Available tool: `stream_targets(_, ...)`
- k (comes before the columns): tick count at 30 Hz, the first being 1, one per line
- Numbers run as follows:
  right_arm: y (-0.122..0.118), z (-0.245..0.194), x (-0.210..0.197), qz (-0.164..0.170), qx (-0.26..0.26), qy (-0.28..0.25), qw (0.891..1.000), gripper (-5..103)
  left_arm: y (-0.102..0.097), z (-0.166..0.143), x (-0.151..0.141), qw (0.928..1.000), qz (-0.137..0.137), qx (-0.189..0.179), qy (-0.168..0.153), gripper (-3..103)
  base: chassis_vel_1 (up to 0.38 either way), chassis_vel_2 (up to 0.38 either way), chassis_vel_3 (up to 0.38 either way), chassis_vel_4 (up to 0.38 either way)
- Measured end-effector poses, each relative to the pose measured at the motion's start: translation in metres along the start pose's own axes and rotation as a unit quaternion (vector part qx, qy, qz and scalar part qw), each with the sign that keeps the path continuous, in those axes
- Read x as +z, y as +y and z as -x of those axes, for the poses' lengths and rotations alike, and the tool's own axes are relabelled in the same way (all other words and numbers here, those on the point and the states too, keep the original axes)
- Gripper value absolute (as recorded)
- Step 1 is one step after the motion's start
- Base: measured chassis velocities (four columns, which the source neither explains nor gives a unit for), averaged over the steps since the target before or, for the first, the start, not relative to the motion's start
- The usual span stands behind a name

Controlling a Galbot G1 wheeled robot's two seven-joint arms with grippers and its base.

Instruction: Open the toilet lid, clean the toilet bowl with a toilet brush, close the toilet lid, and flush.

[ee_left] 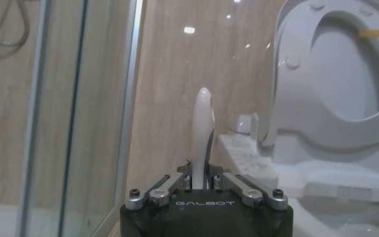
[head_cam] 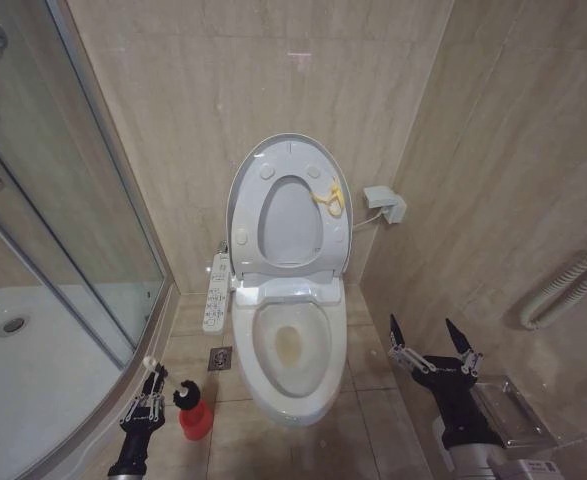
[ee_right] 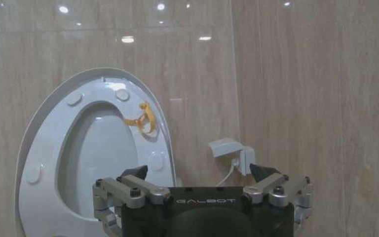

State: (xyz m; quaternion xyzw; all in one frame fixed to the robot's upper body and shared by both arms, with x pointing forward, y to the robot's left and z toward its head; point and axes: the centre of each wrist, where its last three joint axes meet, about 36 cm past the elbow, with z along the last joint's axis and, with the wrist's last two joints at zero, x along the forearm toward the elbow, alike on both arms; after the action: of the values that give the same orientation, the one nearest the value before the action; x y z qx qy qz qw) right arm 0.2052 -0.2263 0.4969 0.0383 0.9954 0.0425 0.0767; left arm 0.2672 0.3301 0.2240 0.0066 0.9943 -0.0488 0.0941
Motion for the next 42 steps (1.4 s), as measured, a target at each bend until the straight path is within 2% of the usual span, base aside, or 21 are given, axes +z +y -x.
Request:
stream_targets(6,0.000,0.000,0.000,0.000,0.000,0.000,1.000,100,0.017,0.000,0.027,0.9997,-0.007,-0.010,0.023,15,0.000,0.000,0.000,0.000)
stream_targets(12,0.000,0.000,0.000,0.000,0.000,0.000,1.000,100,0.024,-0.001,0.047,0.9995,-0.014,-0.006,0.029,15,0.000,0.000,0.000,0.000)
stream_targets(16,0.000,0.000,0.000,0.000,0.000,0.000,1.000,100,0.034,0.000,0.068,0.9995,-0.014,0.016,0.025,15,0.000,0.000,0.000,0.000)
stream_targets(26,0.000,0.000,0.000,0.000,0.000,0.000,1.000,100,0.039,0.001,0.090,0.9987,-0.017,0.023,0.043,15,0.000,0.000,0.000,0.000)
stream_targets(32,0.000,0.000,0.000,0.000,0.000,0.000,1.000,100,0.050,-0.007,0.105,0.9980,-0.018,0.015,0.060,15,0.000,0.000,0.000,0.000)
stream_targets(42,0.000,0.000,0.000,0.000,0.000,0.000,1.000,100,0.047,-0.003,0.120,0.9966,-0.032,0.019,0.074,15,0.000,0.000,0.000,0.000)
